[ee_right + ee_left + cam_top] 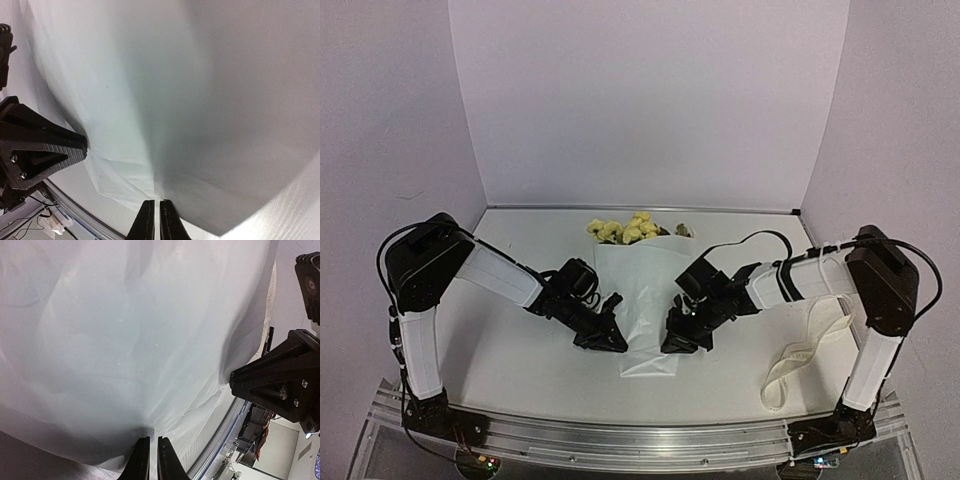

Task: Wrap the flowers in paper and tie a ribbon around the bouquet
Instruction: Press the fold line on the folded wrapping paper.

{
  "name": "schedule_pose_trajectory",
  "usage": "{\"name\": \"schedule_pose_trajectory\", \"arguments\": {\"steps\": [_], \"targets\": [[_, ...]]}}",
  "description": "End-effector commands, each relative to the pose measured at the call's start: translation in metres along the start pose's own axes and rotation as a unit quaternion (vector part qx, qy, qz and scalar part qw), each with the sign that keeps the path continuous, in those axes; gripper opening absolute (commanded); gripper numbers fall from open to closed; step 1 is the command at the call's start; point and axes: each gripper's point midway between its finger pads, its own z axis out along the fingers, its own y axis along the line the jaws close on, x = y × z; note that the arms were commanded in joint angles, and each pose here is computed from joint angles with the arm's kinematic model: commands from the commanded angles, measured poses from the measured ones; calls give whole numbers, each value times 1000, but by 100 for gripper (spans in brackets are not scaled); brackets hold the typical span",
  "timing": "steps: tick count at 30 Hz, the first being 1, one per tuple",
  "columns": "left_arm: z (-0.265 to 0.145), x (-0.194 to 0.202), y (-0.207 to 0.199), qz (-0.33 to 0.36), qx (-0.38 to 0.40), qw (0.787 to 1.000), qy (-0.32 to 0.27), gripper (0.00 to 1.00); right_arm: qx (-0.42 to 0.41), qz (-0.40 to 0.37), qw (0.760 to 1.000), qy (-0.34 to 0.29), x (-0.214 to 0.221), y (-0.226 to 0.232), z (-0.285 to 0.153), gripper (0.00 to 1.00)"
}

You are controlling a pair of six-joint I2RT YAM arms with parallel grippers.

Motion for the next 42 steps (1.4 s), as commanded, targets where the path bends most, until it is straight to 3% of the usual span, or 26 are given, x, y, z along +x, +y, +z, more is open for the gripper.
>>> {"name": "schedule_pose_trajectory", "arguments": {"steps": [1, 15, 29, 34, 42], "targets": [[2, 0, 10, -10, -12, 1000, -3, 8, 21, -11, 1000, -13, 1, -12, -6, 5], [2, -4, 7, -1, -14, 1000, -10, 8, 52, 4, 999, -8, 3, -34, 7, 5], [0, -6, 6, -1, -21, 1000, -9, 8, -18, 155, 988, -3, -20, -45, 29, 4], [-1, -9, 3, 6, -19, 1000, -11, 8, -22, 144, 989, -8, -17, -46, 21, 4], [-20, -28, -33, 48, -5, 998, -41, 13, -55, 88, 995, -14, -20, -7, -20, 5]]}}
